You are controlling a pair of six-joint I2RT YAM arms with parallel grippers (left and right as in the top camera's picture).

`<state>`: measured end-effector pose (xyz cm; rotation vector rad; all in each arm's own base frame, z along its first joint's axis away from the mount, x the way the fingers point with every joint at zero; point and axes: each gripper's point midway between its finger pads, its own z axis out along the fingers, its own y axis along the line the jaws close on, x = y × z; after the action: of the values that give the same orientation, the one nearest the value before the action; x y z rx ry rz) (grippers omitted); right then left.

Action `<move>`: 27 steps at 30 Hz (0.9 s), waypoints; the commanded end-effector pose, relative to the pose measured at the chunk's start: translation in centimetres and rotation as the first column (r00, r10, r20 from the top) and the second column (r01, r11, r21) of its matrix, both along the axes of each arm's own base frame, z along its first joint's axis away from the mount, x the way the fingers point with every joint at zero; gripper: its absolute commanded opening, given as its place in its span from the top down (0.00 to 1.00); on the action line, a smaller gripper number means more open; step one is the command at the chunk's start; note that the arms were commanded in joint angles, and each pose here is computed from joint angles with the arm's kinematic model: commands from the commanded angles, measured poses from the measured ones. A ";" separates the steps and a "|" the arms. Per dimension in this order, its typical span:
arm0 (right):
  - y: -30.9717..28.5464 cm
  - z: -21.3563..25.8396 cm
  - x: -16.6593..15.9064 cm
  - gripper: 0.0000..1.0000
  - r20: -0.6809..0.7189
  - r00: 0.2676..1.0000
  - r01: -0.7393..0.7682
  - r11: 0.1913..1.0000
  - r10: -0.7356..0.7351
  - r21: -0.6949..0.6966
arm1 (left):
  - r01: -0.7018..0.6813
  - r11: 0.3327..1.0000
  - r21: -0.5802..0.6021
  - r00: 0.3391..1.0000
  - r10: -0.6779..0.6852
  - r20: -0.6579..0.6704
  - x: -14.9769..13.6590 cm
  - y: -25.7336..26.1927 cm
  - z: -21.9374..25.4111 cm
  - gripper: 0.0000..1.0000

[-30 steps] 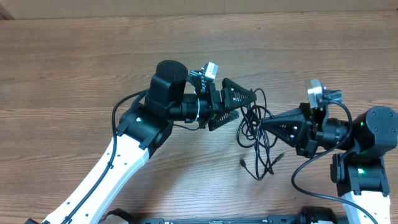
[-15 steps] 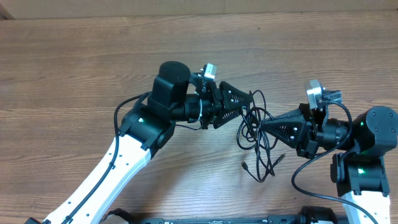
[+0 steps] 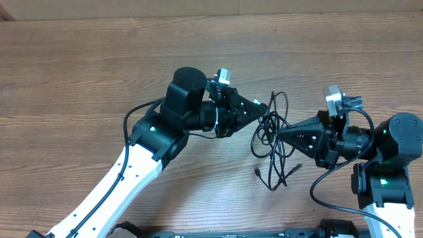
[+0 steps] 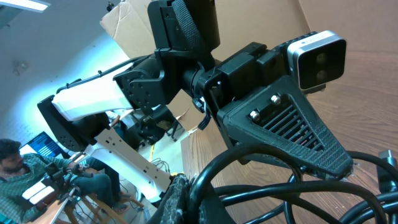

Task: Untangle cables

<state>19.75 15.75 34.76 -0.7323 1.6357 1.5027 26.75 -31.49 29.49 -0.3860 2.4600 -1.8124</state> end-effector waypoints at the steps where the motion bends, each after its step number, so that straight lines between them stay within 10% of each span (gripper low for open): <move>1: 0.0 1.0 -0.6 0.96 0.039 0.999 -0.009 1.000 0.009 -0.003 | -0.005 1.000 0.004 1.000 0.005 0.021 0.1 -0.5 0.3 0.96; 6: 0.1 0.9 -0.8 0.90 0.034 0.999 -0.024 1.000 0.024 -0.004 | 0.018 1.000 0.011 0.993 -0.019 0.118 0.3 -0.6 0.7 0.96; 12: 0.1 0.9 -0.9 0.11 0.005 1.000 -0.026 1.000 0.026 0.000 | 0.134 0.991 0.003 0.842 -0.116 0.527 0.8 -0.8 4.2 0.96; 27: -0.2 -0.8 2.0 0.00 -0.112 0.993 0.024 1.000 -0.023 0.011 | 0.501 0.866 0.000 0.436 -0.252 0.864 -2.5 3.8 9.4 0.96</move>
<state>21.20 15.63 33.51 -0.6401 1.7131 1.5730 26.81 -27.87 38.06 0.7641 1.7170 -1.7453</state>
